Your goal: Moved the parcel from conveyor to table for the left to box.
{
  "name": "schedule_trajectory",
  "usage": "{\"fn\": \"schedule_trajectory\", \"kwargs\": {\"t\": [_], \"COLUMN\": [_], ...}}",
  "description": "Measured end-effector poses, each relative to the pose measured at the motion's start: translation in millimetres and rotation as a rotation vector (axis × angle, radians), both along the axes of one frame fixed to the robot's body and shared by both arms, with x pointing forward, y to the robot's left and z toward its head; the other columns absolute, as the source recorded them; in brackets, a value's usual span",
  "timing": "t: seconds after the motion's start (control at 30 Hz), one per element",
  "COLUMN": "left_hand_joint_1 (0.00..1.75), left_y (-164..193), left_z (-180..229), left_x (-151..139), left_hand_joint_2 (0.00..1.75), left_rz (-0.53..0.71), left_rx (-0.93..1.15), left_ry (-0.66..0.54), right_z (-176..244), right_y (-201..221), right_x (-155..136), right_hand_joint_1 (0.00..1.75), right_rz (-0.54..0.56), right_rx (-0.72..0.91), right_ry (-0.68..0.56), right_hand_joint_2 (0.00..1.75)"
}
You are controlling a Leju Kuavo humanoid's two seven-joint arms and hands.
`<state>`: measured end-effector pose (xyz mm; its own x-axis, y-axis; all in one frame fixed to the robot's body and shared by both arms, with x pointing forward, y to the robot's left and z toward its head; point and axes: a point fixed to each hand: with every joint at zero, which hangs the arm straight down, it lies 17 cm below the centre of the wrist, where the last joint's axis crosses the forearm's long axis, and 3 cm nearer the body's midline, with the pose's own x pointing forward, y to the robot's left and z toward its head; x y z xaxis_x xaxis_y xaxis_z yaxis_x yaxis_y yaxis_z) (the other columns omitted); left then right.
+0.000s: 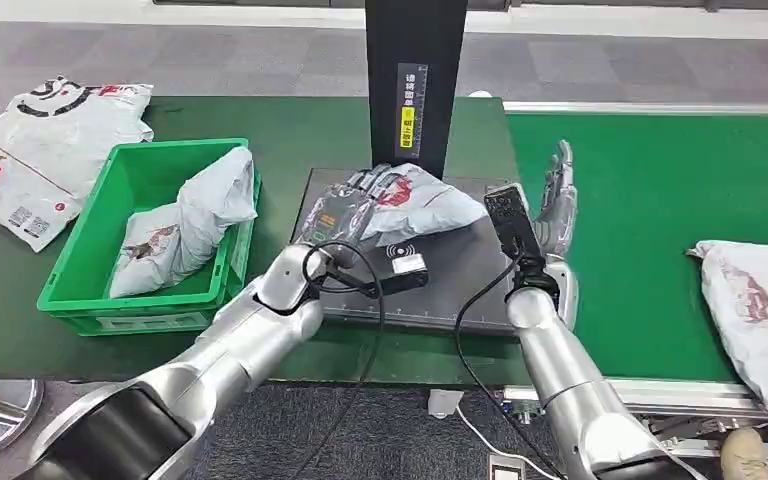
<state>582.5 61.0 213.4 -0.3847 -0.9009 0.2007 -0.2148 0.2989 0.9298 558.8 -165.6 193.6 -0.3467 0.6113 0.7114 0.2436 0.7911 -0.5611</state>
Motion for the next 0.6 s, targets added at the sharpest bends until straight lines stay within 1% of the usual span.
{"fn": "schedule_trajectory", "kwargs": {"t": [0.17, 0.2, 0.27, 0.3, 0.4, 0.47, 0.6], "left_hand_joint_1": [1.75, 1.75, 1.75, 0.0, 0.0, 0.0, 0.0], "left_y": [9.8, 10.4, 6.1, 5.0, 0.4, -8.4, -25.2], "left_z": [8.3, 6.3, -6.5, -11.0, -19.9, -35.0, -56.6], "left_x": [2.6, 3.4, 4.0, 3.5, 2.2, -1.5, -11.8], "left_hand_joint_2": [1.75, 1.75, 1.75, 1.75, 1.75, 1.75, 1.75], "left_rz": [0.02, 0.018, -0.005, -0.011, -0.035, -0.077, -0.154], "left_rx": [-0.03, -0.022, 0.011, 0.021, 0.032, 0.044, 0.059], "left_ry": [-0.032, -0.023, 0.036, 0.051, 0.093, 0.166, 0.268], "right_z": [-1.4, -2.2, -3.2, -2.6, -1.6, -2.2, -1.2], "right_y": [-2.1, -2.4, -3.0, -3.1, -3.8, -4.3, -6.2], "right_x": [-2.2, -2.8, -3.4, -3.5, -3.2, -2.8, -2.6], "right_hand_joint_1": [0.0, 0.0, 0.0, 0.0, 0.0, 0.0, 0.0], "right_rz": [-0.004, -0.003, -0.001, -0.001, -0.001, -0.003, -0.005], "right_rx": [-0.007, -0.006, -0.004, -0.004, -0.005, -0.012, -0.02], "right_ry": [-0.004, -0.003, 0.0, -0.002, -0.003, 0.001, 0.0], "right_hand_joint_2": [1.75, 1.75, 1.75, 1.75, 1.75, 1.75, 1.75]}}
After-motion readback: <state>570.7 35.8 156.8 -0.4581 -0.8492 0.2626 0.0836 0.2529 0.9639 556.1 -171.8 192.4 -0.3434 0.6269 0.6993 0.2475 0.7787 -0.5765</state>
